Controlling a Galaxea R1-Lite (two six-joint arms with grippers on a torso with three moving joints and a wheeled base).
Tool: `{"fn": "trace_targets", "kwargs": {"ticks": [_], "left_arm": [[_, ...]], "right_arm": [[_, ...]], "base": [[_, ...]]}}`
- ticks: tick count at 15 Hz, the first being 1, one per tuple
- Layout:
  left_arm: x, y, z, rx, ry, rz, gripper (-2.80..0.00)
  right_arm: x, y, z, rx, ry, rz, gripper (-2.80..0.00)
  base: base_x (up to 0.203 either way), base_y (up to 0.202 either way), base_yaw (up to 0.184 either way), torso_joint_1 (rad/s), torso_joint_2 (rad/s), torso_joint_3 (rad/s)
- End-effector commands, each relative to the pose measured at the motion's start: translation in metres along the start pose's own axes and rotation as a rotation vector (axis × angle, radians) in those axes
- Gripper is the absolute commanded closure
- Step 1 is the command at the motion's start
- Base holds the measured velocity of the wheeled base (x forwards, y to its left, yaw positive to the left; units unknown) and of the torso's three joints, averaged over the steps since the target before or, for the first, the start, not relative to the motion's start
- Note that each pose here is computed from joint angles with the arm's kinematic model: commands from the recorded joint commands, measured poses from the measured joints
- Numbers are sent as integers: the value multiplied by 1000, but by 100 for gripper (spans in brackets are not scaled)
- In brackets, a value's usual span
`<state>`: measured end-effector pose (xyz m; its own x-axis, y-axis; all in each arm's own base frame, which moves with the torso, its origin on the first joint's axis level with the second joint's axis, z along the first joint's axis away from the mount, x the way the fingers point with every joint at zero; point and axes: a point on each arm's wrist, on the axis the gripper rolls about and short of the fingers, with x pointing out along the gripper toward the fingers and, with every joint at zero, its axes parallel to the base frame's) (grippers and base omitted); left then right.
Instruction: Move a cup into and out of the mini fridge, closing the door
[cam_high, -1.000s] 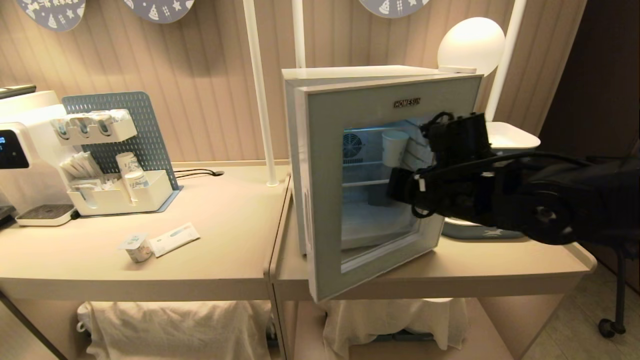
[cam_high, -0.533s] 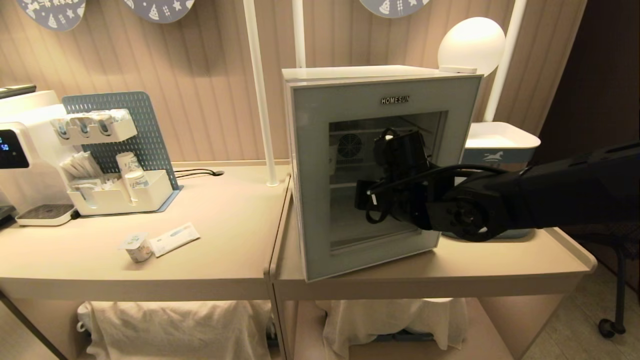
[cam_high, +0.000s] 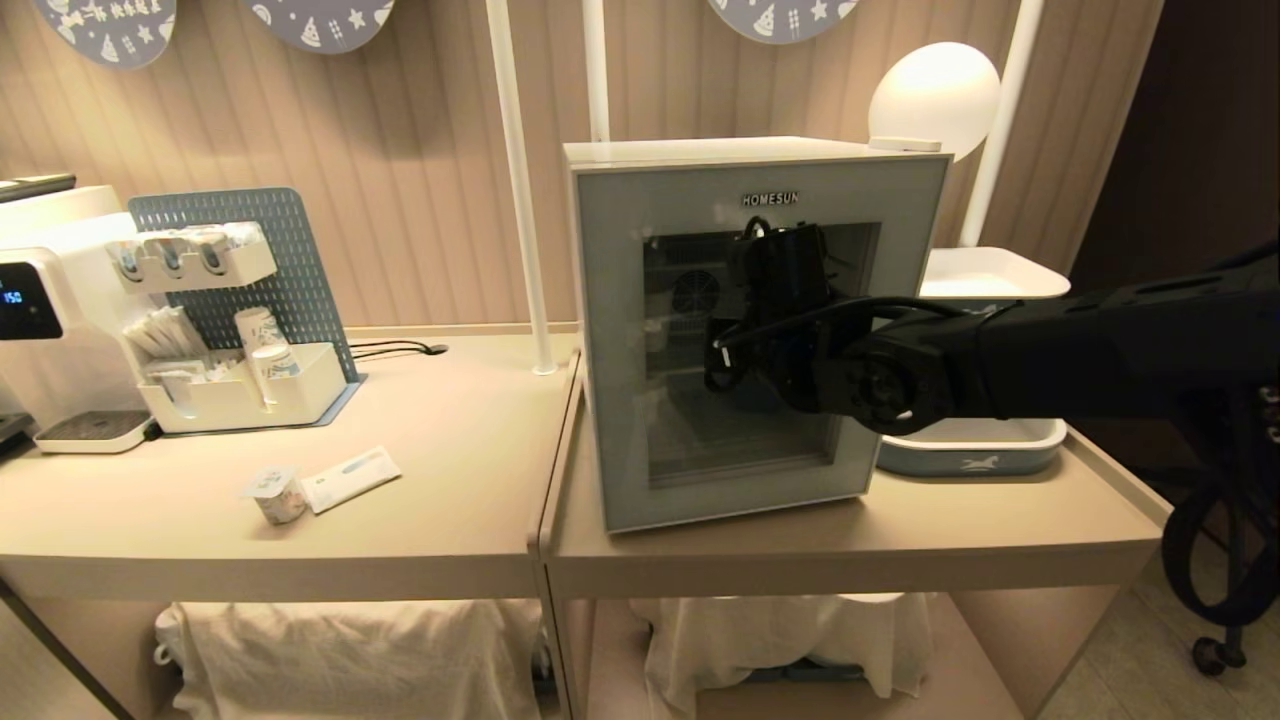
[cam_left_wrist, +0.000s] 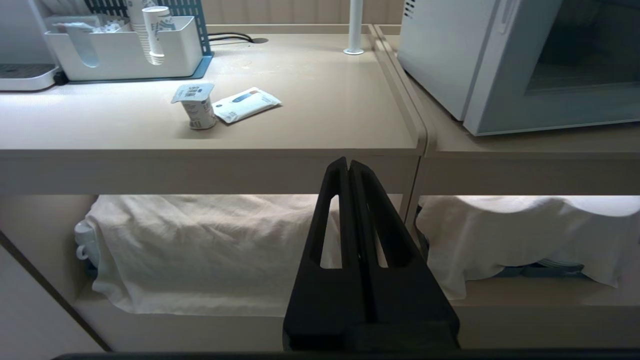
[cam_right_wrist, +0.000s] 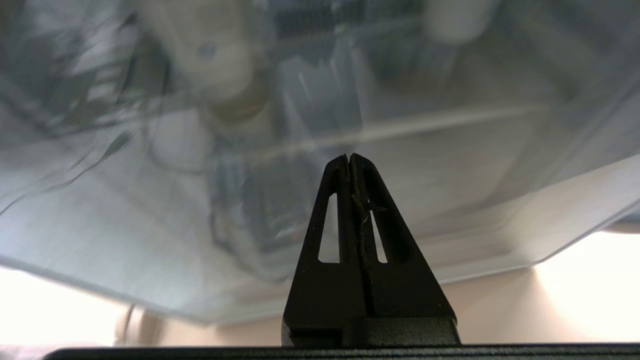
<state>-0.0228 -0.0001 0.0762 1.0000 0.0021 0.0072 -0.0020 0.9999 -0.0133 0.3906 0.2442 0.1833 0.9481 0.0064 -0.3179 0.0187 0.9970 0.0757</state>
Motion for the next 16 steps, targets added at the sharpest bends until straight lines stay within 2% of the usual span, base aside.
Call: {"fn": "trace_targets", "kwargs": {"ticks": [1,5,8,10,12,14,16], "left_arm": [[0,0,0,-1,1,1,0],[0,0,0,-1,1,1,0],[0,0,0,-1,1,1,0],[0,0,0,-1,1,1,0],[0,0,0,-1,1,1,0],[0,0,0,-1,1,1,0],[0,0,0,-1,1,1,0]], "right_arm": [[14,2,2,14,-27,-13,0],[-1,-6,10,4,-41,-61,0],[-66,-38,47,34,-111,-112,0],[-133,-77,82,86,-221,-201,0],[-202,-128,103,143,-333,-320,0],[-265,-188,105,214,-437,-484,0],[-328,-232,83,275,-537,-651,0]], "base": [[0,0,0,0,0,0],[0,0,0,0,0,0],[0,0,0,0,0,0],[0,0,0,0,0,0],[0,0,0,0,0,0],[0,0,0,0,0,0],[0,0,0,0,0,0]]}}
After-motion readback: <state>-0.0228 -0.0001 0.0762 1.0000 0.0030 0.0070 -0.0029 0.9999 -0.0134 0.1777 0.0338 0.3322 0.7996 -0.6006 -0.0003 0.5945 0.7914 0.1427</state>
